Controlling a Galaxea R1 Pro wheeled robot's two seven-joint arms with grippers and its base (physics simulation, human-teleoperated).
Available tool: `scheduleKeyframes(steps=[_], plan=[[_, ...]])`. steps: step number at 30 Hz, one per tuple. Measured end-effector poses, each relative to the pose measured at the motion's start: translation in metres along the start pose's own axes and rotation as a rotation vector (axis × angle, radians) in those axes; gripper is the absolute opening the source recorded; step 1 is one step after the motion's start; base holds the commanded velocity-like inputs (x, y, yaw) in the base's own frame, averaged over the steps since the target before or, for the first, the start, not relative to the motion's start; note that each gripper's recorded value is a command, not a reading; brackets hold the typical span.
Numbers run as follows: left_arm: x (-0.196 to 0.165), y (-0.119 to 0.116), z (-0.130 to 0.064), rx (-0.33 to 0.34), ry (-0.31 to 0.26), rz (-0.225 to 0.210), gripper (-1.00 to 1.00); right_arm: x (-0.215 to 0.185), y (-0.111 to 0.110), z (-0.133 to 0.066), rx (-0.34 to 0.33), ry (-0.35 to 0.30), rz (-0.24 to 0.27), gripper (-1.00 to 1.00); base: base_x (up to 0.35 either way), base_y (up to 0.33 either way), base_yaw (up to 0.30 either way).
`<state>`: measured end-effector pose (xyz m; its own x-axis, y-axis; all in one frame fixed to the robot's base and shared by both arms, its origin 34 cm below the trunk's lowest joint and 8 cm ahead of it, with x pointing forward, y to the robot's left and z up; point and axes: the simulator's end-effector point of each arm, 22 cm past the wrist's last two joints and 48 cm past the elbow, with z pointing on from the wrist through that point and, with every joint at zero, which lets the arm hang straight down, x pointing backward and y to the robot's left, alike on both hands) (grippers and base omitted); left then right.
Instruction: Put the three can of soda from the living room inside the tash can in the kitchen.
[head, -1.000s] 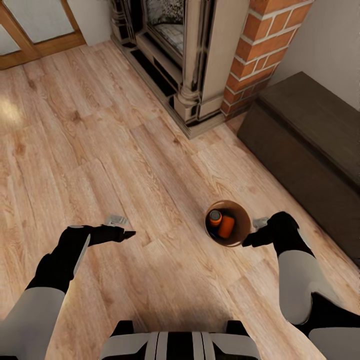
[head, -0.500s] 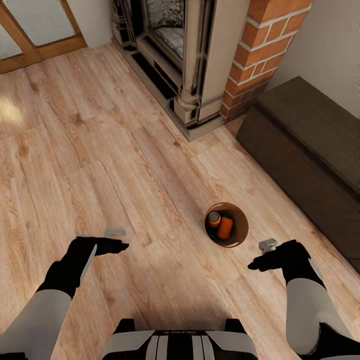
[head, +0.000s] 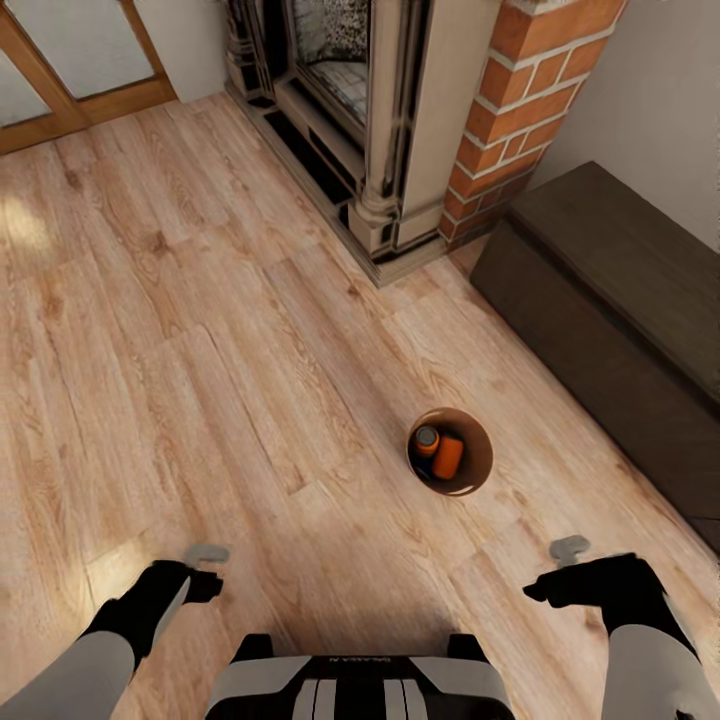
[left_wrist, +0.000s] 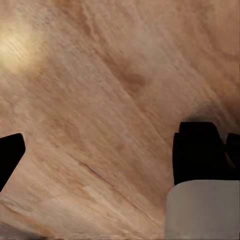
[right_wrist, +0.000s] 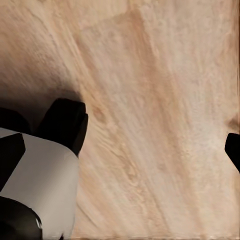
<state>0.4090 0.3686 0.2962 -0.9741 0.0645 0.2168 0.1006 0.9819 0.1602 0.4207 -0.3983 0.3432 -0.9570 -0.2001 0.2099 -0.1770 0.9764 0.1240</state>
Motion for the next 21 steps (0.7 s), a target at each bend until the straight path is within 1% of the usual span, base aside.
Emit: scheduleKeyframes(steps=[2, 3, 7, 8, 9, 12, 13, 14, 18, 19, 21], plan=[[0.021, 0.002, 0.003, -0.013, 0.02, -0.011, 1.0, 0.016, 0.0, 0.001, 0.007, 0.014, 0.017, 1.0, 0.0, 0.0, 0.0], [0.039, 0.004, 0.006, -0.027, 0.026, -0.023, 1.0, 0.035, 0.003, 0.006, 0.008, 0.037, 0.034, 1.0, 0.0, 0.0, 0.0], [0.074, 0.013, 0.006, -0.077, 0.024, -0.035, 1.0, 0.075, 0.014, 0.014, 0.01, 0.084, 0.07, 1.0, 0.0, 0.0, 0.0], [0.09, 0.015, 0.006, -0.091, 0.026, -0.037, 1.0, 0.091, 0.017, 0.02, 0.021, 0.092, 0.073, 1.0, 0.0, 0.0, 0.0], [0.104, 0.016, 0.006, -0.101, 0.024, -0.039, 1.0, 0.109, 0.02, 0.027, 0.035, 0.094, 0.068, 1.0, 0.0, 0.0, 0.0], [0.125, 0.016, 0.003, -0.11, 0.007, -0.038, 1.0, 0.142, 0.024, 0.034, 0.057, 0.101, 0.072, 1.0, 0.0, 0.0, 0.0], [0.146, 0.015, 0.003, -0.112, -0.005, -0.037, 1.0, 0.171, 0.026, 0.039, 0.072, 0.117, 0.087, 1.0, 0.0, 0.0, 0.0], [0.162, 0.013, 0.001, -0.11, -0.005, -0.036, 1.0, 0.187, 0.028, 0.041, 0.078, 0.131, 0.098, 1.0, 0.0, 0.0, 0.0], [0.183, 0.012, -0.005, -0.107, -0.013, -0.035, 1.0, 0.209, 0.031, 0.036, 0.088, 0.149, 0.113, 1.0, 0.0, 0.0, 0.0], [0.199, 0.011, -0.008, -0.105, -0.019, -0.035, 1.0, 0.222, 0.036, 0.035, 0.087, 0.159, 0.116, 1.0, 0.0, 0.0, 0.0], [0.216, 0.01, -0.013, -0.102, -0.015, -0.032, 1.0, 0.232, 0.04, 0.031, 0.087, 0.164, 0.116, 1.0, 0.0, 0.0, 0.0]])
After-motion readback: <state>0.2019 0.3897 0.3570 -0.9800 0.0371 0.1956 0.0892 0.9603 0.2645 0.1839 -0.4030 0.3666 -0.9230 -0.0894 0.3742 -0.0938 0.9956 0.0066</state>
